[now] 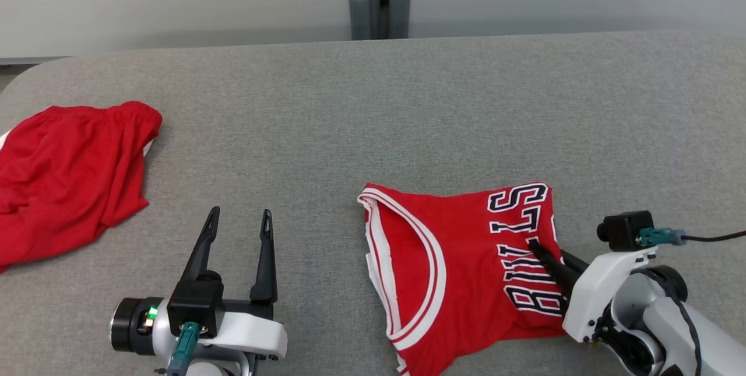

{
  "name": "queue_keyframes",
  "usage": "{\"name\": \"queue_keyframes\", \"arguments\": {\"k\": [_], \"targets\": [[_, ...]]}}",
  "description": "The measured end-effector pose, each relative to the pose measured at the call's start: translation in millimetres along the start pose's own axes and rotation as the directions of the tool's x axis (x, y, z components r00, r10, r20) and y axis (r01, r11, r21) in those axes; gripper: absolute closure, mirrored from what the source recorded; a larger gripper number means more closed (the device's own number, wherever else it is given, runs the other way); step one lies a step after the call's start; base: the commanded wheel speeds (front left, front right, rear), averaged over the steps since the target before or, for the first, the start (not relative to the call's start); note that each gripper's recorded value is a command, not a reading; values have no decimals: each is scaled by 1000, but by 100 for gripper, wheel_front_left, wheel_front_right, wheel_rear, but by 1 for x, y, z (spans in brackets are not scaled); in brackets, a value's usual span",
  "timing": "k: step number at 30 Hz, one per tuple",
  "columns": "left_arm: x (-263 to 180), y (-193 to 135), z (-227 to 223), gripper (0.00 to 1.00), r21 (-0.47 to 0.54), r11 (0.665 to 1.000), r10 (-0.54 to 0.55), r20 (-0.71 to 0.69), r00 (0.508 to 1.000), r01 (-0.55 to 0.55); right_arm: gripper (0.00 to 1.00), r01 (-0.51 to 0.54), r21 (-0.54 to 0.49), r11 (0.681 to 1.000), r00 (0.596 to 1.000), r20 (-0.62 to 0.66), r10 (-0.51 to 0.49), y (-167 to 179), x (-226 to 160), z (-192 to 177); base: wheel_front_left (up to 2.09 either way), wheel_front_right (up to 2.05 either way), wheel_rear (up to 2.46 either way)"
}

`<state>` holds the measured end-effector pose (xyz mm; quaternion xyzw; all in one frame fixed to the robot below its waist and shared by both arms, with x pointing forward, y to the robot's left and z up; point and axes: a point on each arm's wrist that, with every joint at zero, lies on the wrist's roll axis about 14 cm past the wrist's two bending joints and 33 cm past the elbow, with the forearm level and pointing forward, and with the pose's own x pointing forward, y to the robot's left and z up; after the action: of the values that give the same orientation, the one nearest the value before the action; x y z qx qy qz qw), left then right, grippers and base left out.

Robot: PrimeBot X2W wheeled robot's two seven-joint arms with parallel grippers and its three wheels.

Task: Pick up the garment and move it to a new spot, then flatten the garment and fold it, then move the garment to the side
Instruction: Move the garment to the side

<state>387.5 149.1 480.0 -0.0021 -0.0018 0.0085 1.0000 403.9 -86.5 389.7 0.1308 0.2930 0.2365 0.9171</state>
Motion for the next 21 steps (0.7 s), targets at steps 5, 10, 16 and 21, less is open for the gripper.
{"name": "queue_keyframes", "arguments": {"k": [5, 10, 16, 21], "targets": [[16, -15, 0, 0, -11, 999, -42, 8, 999, 42, 100, 72, -115, 991, 997, 6, -72, -37, -11, 15, 0, 0, 0], [38, -30, -8, 0, -14, 996, -85, -2, 996, 85, 100, 177, -193, 965, 984, 12, -178, -91, -24, 33, 0, 0, 0], [66, -49, -22, 0, -15, 990, -139, -10, 990, 138, 100, 317, -265, 911, 947, 26, -322, -163, -46, 56, 0, 0, 0], [86, -66, -39, 0, -26, 982, -185, -26, 982, 185, 100, 408, -324, 853, 907, 36, -420, -214, -60, 74, 0, 0, 0]]}}
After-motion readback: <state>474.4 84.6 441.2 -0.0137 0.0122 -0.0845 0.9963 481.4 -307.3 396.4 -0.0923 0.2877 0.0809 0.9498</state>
